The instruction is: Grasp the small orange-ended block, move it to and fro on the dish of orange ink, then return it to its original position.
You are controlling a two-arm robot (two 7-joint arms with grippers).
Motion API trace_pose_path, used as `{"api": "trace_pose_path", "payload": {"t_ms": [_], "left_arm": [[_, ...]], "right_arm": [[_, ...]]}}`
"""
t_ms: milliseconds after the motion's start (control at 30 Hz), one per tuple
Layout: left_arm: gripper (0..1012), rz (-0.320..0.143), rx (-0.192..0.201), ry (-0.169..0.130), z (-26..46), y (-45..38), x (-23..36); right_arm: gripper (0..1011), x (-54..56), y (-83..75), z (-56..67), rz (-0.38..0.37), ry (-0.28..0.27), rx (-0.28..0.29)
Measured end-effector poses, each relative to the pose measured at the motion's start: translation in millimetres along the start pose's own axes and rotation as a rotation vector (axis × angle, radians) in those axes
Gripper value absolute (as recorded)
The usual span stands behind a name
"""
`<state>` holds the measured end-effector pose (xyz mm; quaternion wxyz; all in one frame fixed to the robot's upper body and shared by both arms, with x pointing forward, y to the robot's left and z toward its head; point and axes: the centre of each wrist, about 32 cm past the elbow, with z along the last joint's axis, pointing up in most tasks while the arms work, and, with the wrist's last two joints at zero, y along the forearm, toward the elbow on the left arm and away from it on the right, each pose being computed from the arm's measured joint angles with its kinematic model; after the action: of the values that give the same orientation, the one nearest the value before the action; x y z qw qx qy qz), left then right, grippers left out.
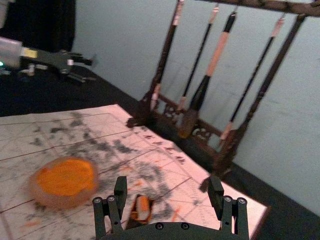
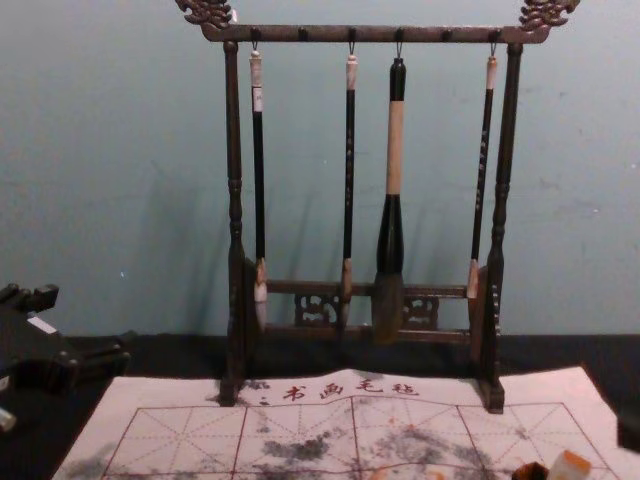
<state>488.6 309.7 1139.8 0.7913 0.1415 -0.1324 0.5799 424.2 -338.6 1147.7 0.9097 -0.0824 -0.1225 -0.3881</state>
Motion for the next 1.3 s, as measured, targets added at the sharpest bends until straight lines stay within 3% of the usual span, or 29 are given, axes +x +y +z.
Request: {"api": "trace_pose_path", "payload": {"t_ms": [233, 767, 1300], "left_arm": [[1001, 0.000, 0.000, 0.000, 0.0, 0.0, 0.0], [1001, 0.000, 0.000, 0.000, 0.0, 0.0, 0.0], [1001, 0.000, 0.000, 0.000, 0.0, 0.0, 0.0]], "right_arm": [[1000, -3.6, 3.6, -5.6, 0.042, 0.023, -0.017], [1000, 3.9, 16.7, -22.5, 0.084, 0.099, -0.094], [1000, 8.4, 25.1, -31.8, 0.105, 0.122, -0.108]]}}
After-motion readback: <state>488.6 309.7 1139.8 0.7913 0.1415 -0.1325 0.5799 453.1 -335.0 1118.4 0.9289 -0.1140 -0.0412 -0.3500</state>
